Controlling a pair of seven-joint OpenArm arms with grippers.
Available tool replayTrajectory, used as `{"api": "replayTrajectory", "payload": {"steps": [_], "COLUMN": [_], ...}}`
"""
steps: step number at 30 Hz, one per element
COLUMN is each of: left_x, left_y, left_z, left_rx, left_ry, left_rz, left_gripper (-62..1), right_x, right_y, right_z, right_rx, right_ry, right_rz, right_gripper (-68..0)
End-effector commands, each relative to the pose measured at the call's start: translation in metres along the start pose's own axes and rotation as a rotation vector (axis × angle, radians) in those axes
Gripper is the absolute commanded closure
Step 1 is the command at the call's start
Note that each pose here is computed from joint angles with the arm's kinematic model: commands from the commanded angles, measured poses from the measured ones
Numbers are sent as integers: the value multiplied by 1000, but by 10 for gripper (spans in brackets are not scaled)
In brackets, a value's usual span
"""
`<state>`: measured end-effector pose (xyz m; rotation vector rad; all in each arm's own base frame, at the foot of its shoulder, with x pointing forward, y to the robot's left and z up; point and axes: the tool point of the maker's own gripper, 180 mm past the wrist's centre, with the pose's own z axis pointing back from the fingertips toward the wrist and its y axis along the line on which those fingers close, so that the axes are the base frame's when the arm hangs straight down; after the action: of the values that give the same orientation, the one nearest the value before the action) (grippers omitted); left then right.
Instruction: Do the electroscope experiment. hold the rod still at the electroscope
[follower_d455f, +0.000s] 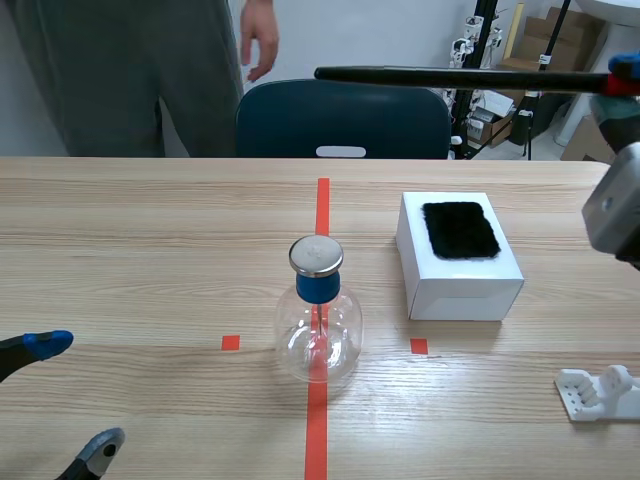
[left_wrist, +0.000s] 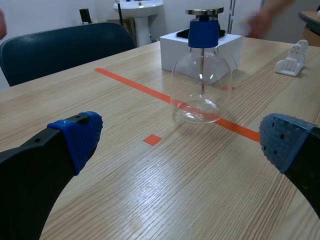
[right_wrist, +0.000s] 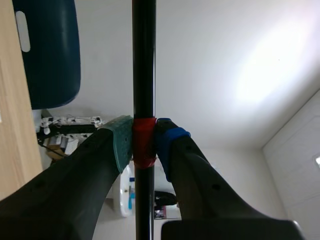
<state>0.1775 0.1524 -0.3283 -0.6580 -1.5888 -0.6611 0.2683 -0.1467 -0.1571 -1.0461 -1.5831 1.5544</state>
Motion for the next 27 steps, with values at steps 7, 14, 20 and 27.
{"api": "replayTrajectory", "payload": {"steps": [7,14,20,27], "left_x": [14,14,14,14], "left_y": [4,4,4,4], "left_z": [-1,-1,-1,-1], "left_rx": [7,7,7,7], "left_ry": [-64,-64,-64,-64], "left_rz": [-14,-14,-14,-14], "left_gripper": [-623,-623,-623,-623], "right_x": [17,32,30,24], "right_y": [-13,6,25,35], "right_z": [-24,-38,-43,-43], "right_rx": [-24,19,63,91], "right_ry": [-73,-132,-142,-137], "right_rz": [177,285,308,321], "right_gripper": [-2,-2,-2,-2]}}
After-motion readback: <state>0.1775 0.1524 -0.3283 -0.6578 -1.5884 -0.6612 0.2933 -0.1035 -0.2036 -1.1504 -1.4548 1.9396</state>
